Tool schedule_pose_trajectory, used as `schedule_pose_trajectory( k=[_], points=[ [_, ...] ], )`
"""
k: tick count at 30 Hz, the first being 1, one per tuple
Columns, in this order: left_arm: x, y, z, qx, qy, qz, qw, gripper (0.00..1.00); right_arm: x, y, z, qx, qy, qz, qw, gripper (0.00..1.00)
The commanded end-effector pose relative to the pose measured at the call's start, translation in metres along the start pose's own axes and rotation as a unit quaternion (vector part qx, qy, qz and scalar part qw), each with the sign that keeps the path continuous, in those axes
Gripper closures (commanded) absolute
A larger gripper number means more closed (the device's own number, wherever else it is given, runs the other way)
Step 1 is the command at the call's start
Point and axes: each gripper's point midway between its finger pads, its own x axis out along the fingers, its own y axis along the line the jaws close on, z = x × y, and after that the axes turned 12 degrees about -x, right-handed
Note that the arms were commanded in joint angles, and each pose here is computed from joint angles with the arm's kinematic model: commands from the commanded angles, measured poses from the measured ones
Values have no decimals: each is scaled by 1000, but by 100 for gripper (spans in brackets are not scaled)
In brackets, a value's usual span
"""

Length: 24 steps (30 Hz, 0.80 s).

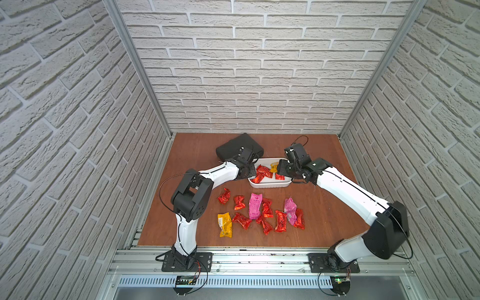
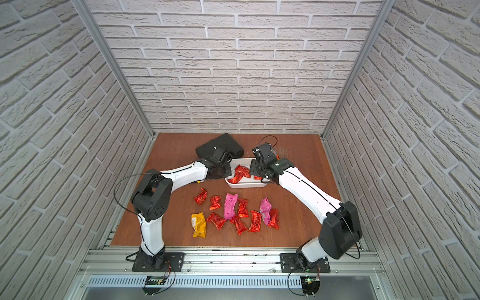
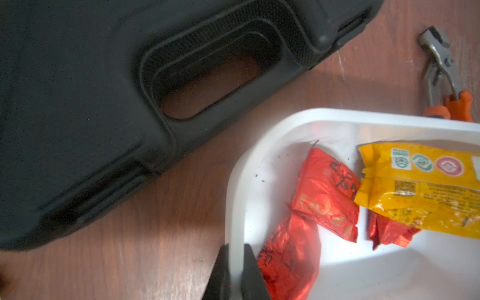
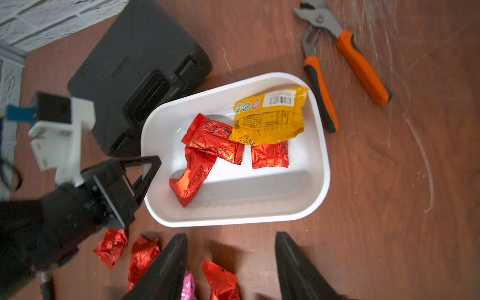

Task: Take the tea bags out of the storage box
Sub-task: Place the tea bag at the center of the board.

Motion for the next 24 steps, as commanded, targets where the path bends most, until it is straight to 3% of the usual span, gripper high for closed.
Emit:
schedule_pose_trajectory(
  k=[1,12,24],
  points=[
    [-11,-7,8,0,-10,-11,1000,100,31,2,8,70,16,-1,997,38],
    [-10,-7,6,-9,-10,-11,1000,100,84,-23,13,113,30,-21,993,30],
    [-9,-9,7,-6,-6,-10,1000,100,118,-37,14,129,30,-21,991,31]
  ],
)
